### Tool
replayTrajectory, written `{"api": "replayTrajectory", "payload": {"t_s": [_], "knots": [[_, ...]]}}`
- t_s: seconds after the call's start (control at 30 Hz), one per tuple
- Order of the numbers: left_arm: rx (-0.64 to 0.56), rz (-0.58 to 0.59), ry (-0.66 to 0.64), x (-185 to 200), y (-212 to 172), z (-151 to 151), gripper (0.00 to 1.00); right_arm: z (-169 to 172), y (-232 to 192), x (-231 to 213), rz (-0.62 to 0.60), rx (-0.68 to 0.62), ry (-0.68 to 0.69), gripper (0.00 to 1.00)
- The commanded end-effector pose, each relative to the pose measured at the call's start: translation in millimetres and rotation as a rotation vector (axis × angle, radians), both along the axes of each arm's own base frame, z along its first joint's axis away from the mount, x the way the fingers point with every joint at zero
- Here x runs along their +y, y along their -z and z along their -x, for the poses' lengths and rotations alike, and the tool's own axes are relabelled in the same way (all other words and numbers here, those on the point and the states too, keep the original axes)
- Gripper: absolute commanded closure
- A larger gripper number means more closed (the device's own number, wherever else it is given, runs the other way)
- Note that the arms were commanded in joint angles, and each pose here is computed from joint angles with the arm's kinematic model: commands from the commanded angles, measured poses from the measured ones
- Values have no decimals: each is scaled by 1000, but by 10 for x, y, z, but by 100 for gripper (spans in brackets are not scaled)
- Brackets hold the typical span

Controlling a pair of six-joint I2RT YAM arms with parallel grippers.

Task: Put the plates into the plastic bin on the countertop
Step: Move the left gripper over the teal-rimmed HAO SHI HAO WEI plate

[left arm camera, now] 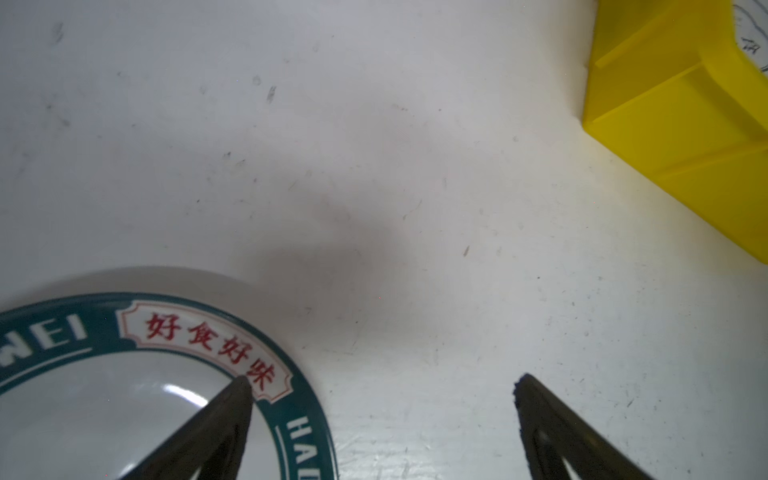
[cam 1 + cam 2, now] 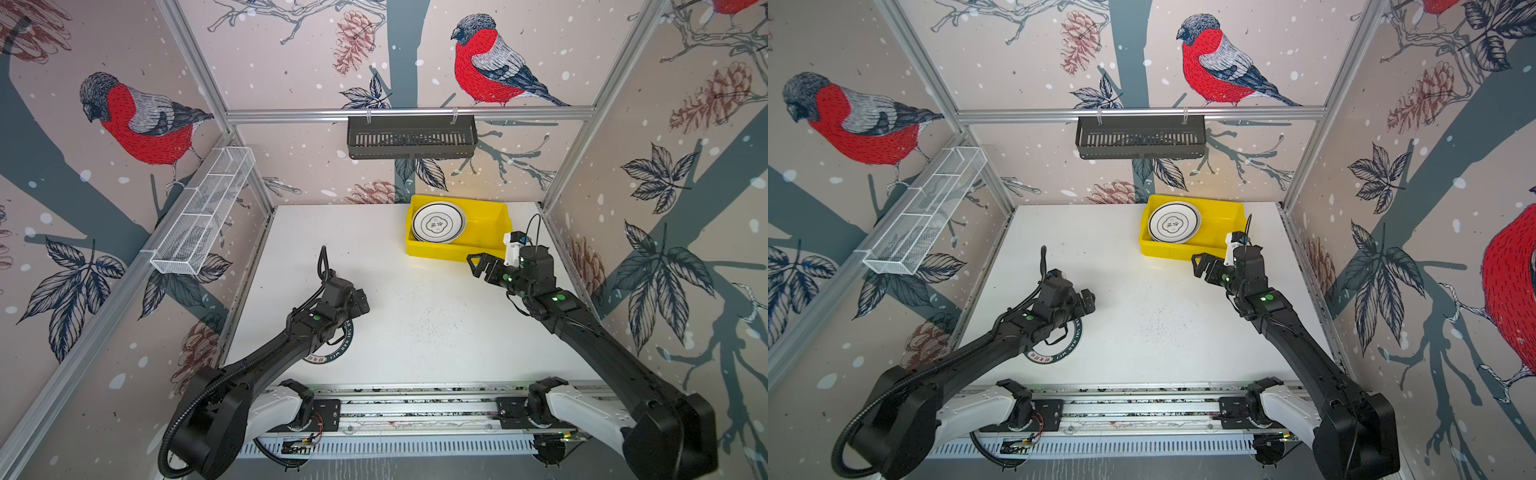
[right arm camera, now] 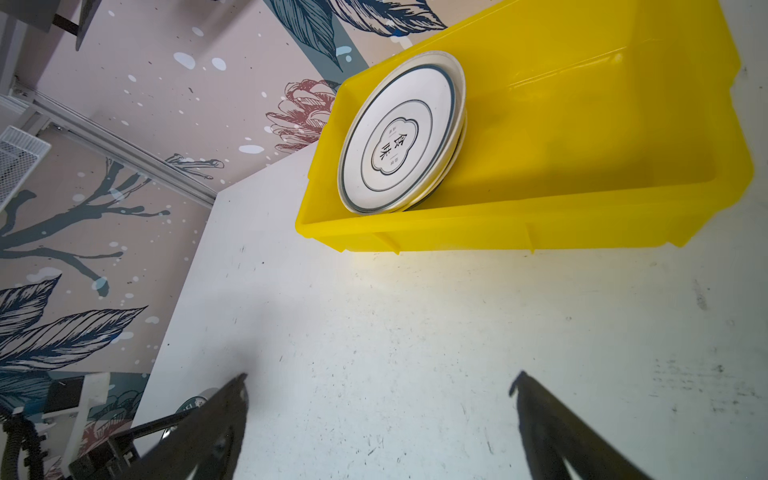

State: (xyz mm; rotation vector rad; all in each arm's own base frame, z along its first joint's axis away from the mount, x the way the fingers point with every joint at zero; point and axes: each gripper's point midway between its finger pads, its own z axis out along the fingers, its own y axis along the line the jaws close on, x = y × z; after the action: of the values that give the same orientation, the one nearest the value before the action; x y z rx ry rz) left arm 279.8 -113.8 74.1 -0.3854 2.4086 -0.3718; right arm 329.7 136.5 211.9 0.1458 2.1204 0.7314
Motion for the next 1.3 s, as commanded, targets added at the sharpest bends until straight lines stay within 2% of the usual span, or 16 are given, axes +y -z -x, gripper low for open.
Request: {"api": "replayTrajectory", "payload": {"t_s": [0.0, 0.23, 0.37, 0.6, 0.8, 1.0, 1.27], "knots": [[0, -16, -70, 132, 57, 40, 3, -22, -84, 63, -34, -36, -26, 1], [37, -4, -59, 76, 193, 35, 3, -39, -28, 73, -24, -9, -31, 1], [77, 19, 17, -99, 192, -11, 3, -28, -1, 47, -20, -1, -20, 1], [111, 86, 72, -303, 330, -61, 2, -12, 41, 5, -10, 13, -9, 1], [73, 199, 129, -551, 267, -90, 2, -8, 52, -58, -3, 11, 13, 1], [82, 217, 153, -675, 319, -127, 3, 2, 95, -83, -2, 25, 20, 0], [79, 250, 244, -1059, 304, -179, 3, 13, 131, -150, 5, 37, 41, 1]]}}
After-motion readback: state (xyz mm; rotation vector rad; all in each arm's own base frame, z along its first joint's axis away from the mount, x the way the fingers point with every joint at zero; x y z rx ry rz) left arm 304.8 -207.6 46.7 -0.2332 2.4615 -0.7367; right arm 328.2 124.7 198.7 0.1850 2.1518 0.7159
